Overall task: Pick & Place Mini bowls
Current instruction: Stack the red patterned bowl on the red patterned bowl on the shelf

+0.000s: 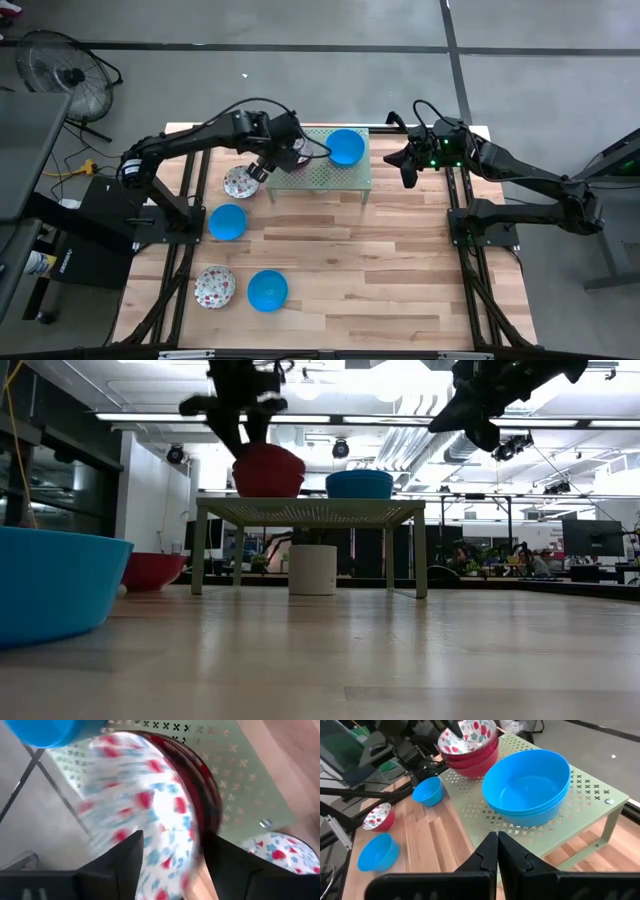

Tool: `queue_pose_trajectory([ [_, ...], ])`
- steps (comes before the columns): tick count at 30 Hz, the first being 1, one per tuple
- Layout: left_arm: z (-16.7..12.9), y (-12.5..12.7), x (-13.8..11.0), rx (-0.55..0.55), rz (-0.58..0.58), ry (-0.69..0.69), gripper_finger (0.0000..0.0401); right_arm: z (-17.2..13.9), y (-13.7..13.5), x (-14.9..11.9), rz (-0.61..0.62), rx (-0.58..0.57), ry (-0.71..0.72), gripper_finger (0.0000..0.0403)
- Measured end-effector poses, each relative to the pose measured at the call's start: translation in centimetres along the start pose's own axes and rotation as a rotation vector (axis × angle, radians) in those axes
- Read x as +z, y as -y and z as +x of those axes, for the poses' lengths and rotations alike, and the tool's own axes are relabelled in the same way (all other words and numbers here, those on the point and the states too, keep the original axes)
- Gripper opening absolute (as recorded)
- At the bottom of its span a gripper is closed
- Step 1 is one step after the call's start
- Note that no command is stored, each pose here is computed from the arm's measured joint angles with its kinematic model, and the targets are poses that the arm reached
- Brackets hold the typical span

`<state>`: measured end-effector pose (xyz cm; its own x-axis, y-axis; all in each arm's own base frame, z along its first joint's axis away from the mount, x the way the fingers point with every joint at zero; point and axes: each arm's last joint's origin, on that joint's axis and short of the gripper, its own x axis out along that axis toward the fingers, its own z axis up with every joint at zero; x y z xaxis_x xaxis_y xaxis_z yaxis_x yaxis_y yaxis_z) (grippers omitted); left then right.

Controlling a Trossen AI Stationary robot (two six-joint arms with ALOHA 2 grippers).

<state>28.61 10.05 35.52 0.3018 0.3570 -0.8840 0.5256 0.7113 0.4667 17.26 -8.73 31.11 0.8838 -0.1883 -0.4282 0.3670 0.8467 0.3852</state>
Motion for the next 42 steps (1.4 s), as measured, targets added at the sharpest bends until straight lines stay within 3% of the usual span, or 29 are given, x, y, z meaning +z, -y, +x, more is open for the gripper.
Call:
queue_pose_trajectory([
  [7,-5.3,-1.2,-0.9,0.055,-0.025,0.023,0.0201,0.0,-0.1,0.0,-0.004,0.022,-0.007,0.0000],
  [11,-6.7,-1.2,-1.4,0.061,-0.058,-0.012,0.0202,0.0,-0.1,0.0,-0.010,0.023,-0.008,0.0000],
  [17,-7.0,-0.5,-2.1,0.028,-0.123,-0.101,0.0202,0.0,-0.1,0.0,-0.022,0.025,-0.008,0.0000],
  [31,-7.1,-0.2,-2.5,-0.022,-0.251,-0.088,0.0202,0.0,-0.1,0.0,-0.022,0.028,-0.009,0.0000],
  [35,-7.4,0.2,-4.2,-0.030,-0.318,-0.065,0.0202,0.0,-0.1,0.0,-0.022,0.028,-0.009,0.0000],
  [42,-4.4,2.3,-7.5,-0.079,-0.501,-0.054,0.0202,0.0,-0.1,0.0,-0.022,0.028,-0.009,0.0000],
])
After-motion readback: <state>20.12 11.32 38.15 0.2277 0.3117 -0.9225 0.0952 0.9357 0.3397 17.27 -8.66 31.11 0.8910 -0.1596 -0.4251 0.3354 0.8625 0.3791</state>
